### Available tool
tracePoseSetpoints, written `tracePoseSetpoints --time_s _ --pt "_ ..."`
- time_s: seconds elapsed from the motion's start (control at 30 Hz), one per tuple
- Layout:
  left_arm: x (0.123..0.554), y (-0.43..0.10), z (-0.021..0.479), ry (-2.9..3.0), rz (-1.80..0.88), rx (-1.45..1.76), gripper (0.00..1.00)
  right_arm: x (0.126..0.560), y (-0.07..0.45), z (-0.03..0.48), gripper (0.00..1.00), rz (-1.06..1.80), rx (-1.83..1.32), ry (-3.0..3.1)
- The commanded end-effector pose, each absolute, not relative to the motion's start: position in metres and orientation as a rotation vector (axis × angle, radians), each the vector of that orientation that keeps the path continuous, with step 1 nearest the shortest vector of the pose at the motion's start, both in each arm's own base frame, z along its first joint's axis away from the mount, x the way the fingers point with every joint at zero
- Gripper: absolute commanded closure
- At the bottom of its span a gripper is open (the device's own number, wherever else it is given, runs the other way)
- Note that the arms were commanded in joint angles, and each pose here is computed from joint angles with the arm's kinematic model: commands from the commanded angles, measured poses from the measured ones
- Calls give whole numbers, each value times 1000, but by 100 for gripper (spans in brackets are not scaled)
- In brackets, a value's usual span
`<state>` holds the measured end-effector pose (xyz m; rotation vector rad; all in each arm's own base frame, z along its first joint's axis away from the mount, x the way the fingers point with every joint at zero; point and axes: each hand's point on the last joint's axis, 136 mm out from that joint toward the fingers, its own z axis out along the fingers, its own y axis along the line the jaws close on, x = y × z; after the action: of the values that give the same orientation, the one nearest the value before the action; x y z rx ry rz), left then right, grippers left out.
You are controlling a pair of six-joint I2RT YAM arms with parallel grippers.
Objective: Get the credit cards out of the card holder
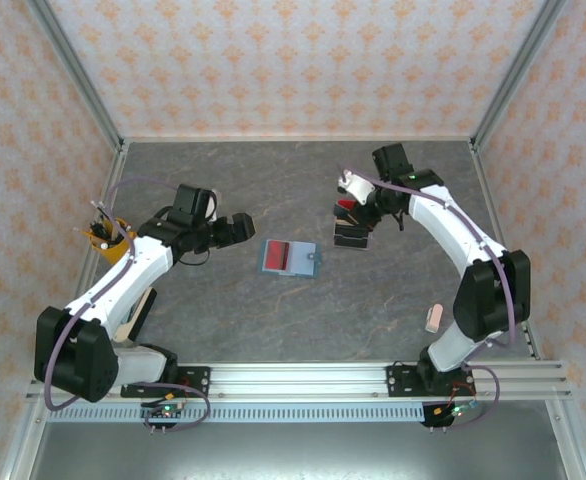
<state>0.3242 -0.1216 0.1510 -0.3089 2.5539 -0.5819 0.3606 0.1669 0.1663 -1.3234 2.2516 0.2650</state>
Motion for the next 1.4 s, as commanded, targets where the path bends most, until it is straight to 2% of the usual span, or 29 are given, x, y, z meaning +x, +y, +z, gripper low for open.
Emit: tracePoseSetpoints --time_s 0.0,0.67,1.1,1.37 --pt "328 -119 152 2562 -566 -280 0 351 156 144 100 206 -1540 2241" --pt "327 -123 141 2605 -587 -285 0 382 157 112 100 157 -1636 2198" --pt "330 -126 133 2626 -603 -291 0 403 173 113 100 243 -1525 2225" --pt "330 -129 128 2642 -618 -294 0 404 188 125 95 379 -1415 2300"
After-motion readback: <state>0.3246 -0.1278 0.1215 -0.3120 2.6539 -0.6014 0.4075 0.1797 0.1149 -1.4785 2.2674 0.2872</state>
